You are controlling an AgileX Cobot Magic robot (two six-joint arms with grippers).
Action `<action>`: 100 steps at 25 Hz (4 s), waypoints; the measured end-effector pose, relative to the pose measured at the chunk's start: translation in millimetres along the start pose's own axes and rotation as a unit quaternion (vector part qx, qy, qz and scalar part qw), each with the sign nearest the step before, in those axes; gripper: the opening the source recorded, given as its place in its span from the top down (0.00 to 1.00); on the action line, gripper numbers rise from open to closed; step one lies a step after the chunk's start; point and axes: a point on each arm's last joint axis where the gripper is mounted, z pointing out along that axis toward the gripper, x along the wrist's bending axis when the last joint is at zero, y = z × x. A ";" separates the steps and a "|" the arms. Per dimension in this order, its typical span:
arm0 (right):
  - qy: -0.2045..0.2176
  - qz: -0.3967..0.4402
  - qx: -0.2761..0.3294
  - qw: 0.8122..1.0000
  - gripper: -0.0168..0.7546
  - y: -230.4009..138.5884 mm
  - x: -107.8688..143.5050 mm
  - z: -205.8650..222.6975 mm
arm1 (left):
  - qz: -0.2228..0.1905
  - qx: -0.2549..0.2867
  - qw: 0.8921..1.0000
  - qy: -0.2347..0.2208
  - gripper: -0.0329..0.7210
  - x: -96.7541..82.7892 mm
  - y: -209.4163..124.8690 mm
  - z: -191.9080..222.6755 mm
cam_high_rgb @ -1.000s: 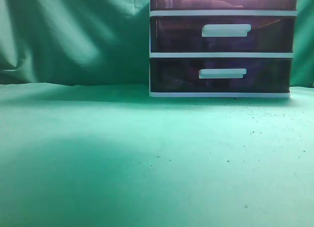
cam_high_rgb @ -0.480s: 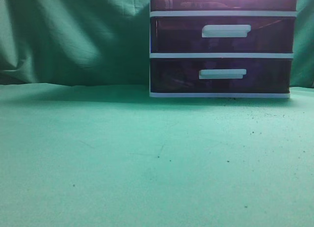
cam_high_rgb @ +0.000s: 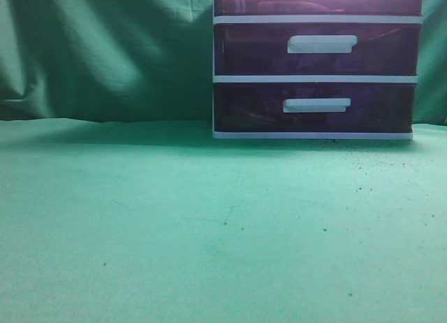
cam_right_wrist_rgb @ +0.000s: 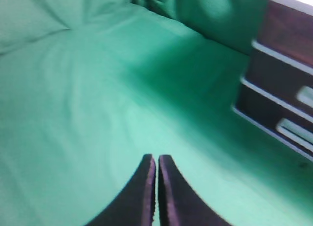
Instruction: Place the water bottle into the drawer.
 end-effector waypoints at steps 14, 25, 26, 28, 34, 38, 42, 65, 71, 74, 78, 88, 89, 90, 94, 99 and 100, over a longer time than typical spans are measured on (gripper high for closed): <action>0.061 -0.019 -0.127 0.990 0.98 -108.9 24.6 -22.4 | -0.002 0.046 0.999 0.002 0.96 1.5 -38.2 8.0; 0.092 0.052 -0.158 0.982 0.98 -130.5 29.8 -21.5 | 0.000 0.075 0.997 0.005 0.96 2.2 -53.9 13.4; 0.097 0.062 -0.163 0.980 0.98 -129.8 30.4 -22.3 | 0.000 0.075 0.997 0.005 0.96 2.2 -53.9 13.4; 0.102 0.070 -0.165 0.978 0.98 -129.1 30.8 -22.6 | 0.000 0.075 0.997 0.005 0.96 2.2 -53.9 13.4; 0.074 0.013 -0.163 0.984 0.98 -130.5 27.8 -21.6 | 0.000 0.075 0.997 0.005 0.96 2.2 -53.9 13.4; 0.006 -0.044 -0.168 0.985 0.98 -136.2 17.2 -14.9 | 0.000 0.075 0.997 0.005 0.96 2.2 -53.9 13.4; -0.062 -0.034 -0.187 0.980 0.98 -159.0 5.3 0.7 | 0.000 0.075 0.997 0.005 0.96 2.2 -53.9 13.4; -0.335 0.181 -0.085 0.921 0.98 -263.7 -22.6 12.3 | 0.000 0.075 0.997 0.005 0.96 2.2 -53.9 13.4; -0.335 0.181 -0.084 0.921 0.98 -263.9 -22.5 12.4 | 0.000 0.075 0.997 0.005 0.96 2.2 -53.9 13.4; -0.335 0.181 -0.084 0.921 0.98 -263.9 -22.5 12.4 | 0.000 0.075 0.997 0.005 0.96 2.2 -53.9 13.4; -0.335 0.181 -0.084 0.921 0.98 -263.9 -22.5 12.4 | 0.000 0.075 0.997 0.005 0.96 2.2 -53.9 13.4; -0.335 0.182 -0.084 0.921 0.98 -263.9 -22.5 12.4 | 0.001 0.075 0.997 0.010 0.96 2.6 -53.9 13.4; -0.335 0.182 -0.084 0.921 0.98 -263.9 -22.5 12.4 | 0.000 0.074 0.997 0.022 0.96 3.5 -53.9 13.2; -0.335 0.182 -0.084 0.921 0.98 -263.9 -22.5 12.4 | 0.001 0.073 0.996 0.043 0.96 5.3 -53.9 12.9; -0.335 0.182 -0.084 0.921 0.98 -263.9 -22.6 12.3 | 0.009 0.071 0.985 0.158 0.96 16.1 -68.4 17.0; -0.335 0.182 -0.084 0.921 0.98 -263.9 -22.6 12.3 | 0.006 0.038 0.959 0.281 0.96 31.6 -100.8 25.3; -0.335 0.182 -0.084 0.921 0.98 -263.9 -22.6 12.3 | 0.005 0.033 0.954 0.299 0.96 34.0 -105.9 25.6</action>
